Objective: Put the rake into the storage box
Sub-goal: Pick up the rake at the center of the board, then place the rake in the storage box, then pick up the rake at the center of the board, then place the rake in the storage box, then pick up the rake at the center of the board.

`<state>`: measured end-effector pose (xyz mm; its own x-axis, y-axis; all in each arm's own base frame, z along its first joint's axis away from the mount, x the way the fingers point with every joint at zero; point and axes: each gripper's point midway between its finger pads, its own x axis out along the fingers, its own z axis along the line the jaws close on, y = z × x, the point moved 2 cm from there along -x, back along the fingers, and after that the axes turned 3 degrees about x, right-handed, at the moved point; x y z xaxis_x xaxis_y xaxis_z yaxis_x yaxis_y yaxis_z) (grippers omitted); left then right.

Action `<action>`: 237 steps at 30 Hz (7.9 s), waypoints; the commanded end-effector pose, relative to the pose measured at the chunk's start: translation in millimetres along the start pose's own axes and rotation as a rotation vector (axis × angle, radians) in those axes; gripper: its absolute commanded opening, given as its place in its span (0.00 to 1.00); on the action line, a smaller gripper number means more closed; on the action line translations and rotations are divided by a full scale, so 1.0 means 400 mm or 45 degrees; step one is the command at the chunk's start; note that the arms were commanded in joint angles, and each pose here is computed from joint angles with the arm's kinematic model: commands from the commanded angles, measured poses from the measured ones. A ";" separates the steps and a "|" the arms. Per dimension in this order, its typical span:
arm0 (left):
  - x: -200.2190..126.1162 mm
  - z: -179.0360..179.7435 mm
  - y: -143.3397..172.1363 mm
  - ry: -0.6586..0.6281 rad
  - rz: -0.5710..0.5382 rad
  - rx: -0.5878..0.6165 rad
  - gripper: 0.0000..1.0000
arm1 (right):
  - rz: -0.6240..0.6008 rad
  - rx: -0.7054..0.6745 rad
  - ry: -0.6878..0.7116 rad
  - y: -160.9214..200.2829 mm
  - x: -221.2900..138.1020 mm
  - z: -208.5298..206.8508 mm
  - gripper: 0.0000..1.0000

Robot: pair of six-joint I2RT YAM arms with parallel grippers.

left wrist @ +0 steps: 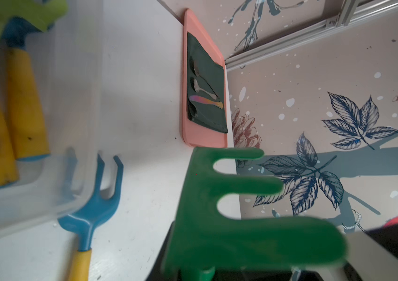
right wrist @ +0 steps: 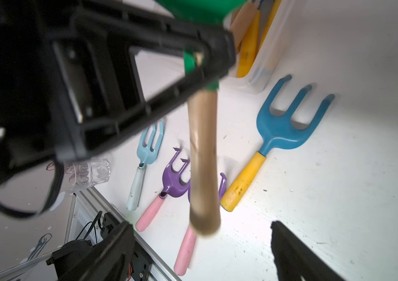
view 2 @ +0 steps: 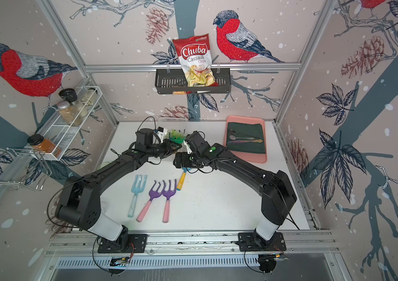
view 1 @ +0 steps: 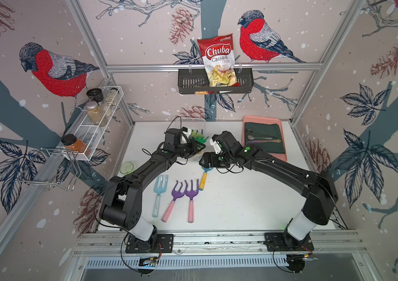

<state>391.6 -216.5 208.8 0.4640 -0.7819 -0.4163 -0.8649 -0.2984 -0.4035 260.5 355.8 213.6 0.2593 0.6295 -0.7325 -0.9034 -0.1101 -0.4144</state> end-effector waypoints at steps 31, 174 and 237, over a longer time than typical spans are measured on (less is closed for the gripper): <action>0.258 0.349 -0.238 -0.247 0.276 0.046 0.05 | 0.033 0.147 0.045 0.075 0.002 -0.154 0.90; 0.164 0.265 -0.332 -0.209 0.259 0.229 0.04 | -0.041 0.319 0.081 0.055 -0.078 -0.209 0.84; -0.174 0.078 -0.132 -0.189 0.066 0.255 0.65 | 0.376 0.076 0.417 0.501 0.308 0.089 0.74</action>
<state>416.1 -131.1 231.1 0.4348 -0.6989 -0.5678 -0.8592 -0.1334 -0.4939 105.5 442.5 70.2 0.0971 0.3486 -0.9322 -0.9685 -0.1827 -0.1692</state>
